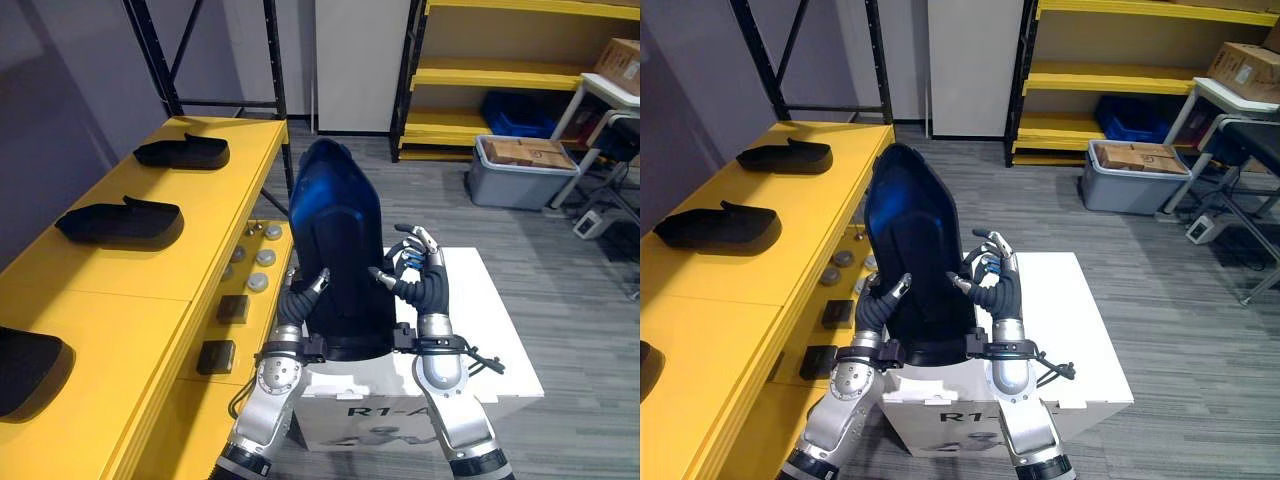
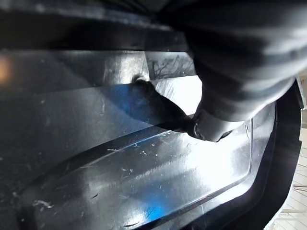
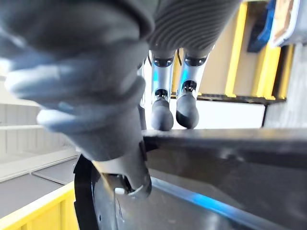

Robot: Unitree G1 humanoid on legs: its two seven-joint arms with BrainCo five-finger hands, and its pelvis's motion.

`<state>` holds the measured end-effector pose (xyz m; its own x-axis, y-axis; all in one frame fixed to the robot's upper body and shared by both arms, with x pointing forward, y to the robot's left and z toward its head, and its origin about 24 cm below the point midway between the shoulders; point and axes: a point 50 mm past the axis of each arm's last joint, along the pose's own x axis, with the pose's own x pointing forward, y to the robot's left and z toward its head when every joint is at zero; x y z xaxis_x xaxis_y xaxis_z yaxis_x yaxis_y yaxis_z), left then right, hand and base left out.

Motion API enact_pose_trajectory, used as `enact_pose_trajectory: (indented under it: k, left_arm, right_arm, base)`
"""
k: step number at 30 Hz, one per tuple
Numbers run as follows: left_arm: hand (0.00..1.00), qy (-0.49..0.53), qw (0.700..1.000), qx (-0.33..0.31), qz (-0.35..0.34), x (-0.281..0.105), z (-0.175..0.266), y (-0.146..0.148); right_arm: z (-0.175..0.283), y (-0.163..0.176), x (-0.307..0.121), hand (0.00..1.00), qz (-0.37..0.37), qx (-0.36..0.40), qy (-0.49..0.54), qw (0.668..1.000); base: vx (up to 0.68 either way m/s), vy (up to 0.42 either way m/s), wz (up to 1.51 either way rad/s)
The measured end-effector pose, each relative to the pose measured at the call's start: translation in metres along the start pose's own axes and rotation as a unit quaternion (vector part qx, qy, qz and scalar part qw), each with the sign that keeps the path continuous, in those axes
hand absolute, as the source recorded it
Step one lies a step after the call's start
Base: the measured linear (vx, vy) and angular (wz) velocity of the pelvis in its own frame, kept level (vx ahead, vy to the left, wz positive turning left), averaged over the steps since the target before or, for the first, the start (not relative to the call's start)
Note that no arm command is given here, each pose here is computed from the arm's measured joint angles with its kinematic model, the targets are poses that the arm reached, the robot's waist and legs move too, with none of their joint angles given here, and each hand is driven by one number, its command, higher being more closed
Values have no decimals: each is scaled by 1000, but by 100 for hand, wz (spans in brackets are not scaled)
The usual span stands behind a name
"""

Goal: Walk over and take plastic housings, then place them on the shelf

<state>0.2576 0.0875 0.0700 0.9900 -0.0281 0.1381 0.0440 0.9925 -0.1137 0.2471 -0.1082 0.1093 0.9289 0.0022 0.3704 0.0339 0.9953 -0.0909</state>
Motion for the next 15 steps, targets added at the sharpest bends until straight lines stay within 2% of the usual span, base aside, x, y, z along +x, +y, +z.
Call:
enact_pose_trajectory:
  k: [4,8,12,15]
  left_arm:
    - [100,-23,1000,4,-17,1,10,0]
    - [100,-40,999,9,-32,2,17,-1]
    - [100,-48,999,10,-25,3,20,7]
    - [100,-44,999,10,-5,2,19,16]
  right_arm:
    - [-2,-8,-1,0,40,33,10,999]
    - [23,-23,4,0,58,97,-43,993]
    - [58,-58,6,0,24,155,-140,978]
    - [73,-93,2,0,-41,174,-198,964]
  base:
    - [16,18,-6]
    - [0,16,-5]
    - [1,24,-12]
    - [0,0,0]
